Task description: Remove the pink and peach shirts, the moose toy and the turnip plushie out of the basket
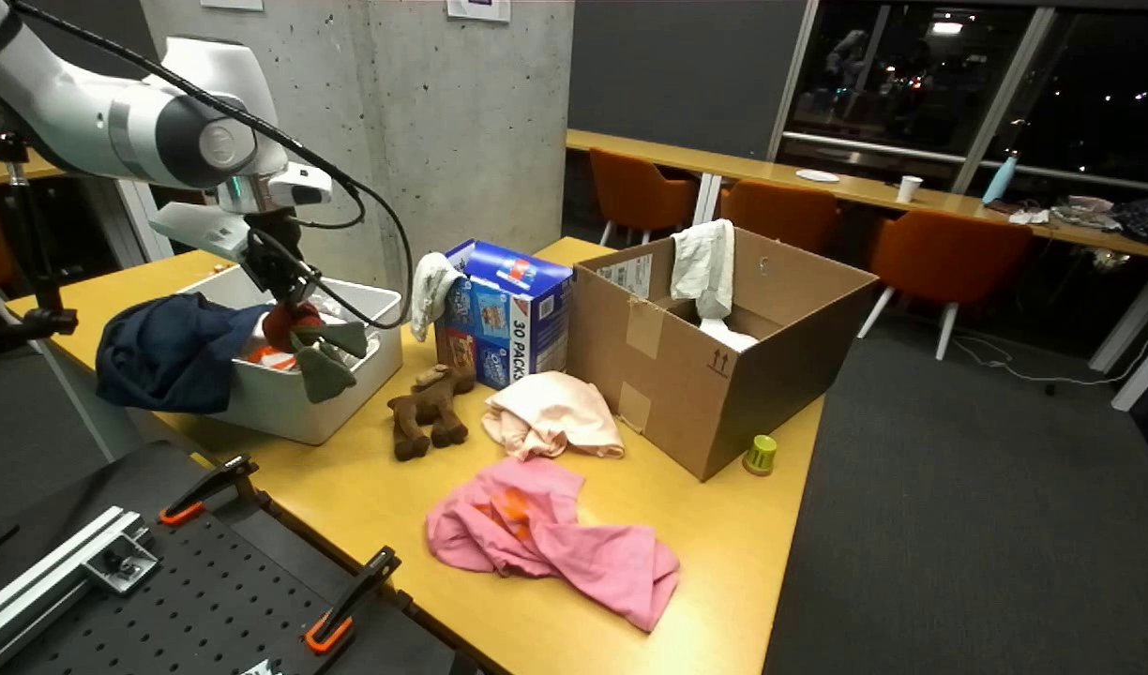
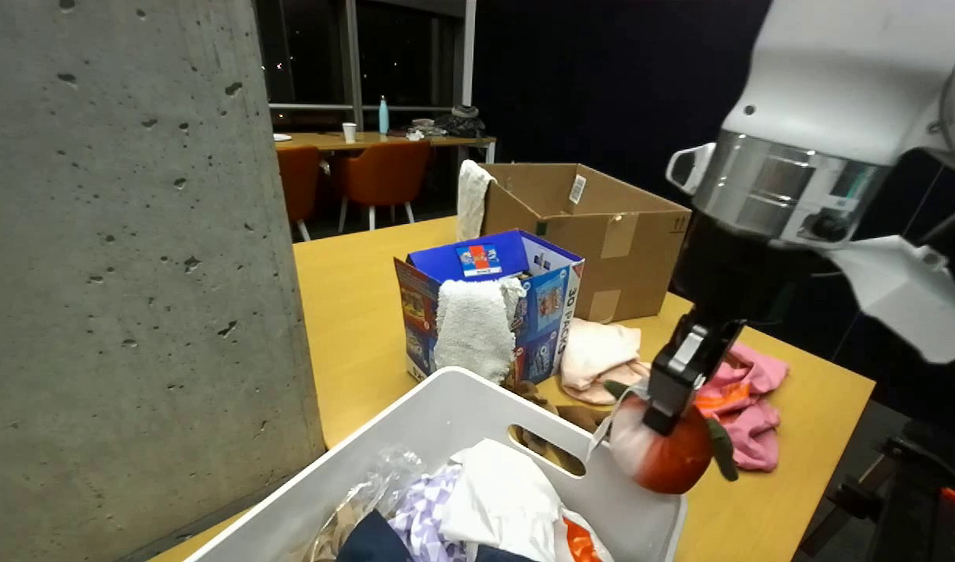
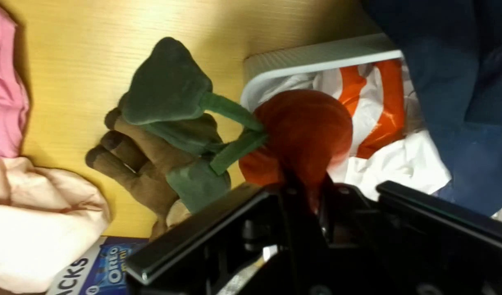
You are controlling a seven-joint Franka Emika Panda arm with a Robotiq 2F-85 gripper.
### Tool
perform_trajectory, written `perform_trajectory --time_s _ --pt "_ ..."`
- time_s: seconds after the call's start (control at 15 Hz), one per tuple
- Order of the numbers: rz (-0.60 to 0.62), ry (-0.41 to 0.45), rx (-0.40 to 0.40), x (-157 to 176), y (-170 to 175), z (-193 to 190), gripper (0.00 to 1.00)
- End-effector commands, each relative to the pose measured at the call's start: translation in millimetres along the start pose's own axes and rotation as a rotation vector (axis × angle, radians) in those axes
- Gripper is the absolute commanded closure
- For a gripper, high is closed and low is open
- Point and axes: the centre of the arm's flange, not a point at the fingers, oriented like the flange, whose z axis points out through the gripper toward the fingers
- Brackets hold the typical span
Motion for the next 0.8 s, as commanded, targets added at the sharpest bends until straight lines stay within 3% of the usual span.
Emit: perform_trajectory --time_s 0.0,0.33,0.73 --pt "0.099 0.089 0.027 -56.0 52.6 -24.5 0.97" --pt "0.188 0.143 0.077 -72.3 120.2 -1.5 0.97" --pt "0.198 0.129 0.11 -44.9 176.6 20.9 0.97"
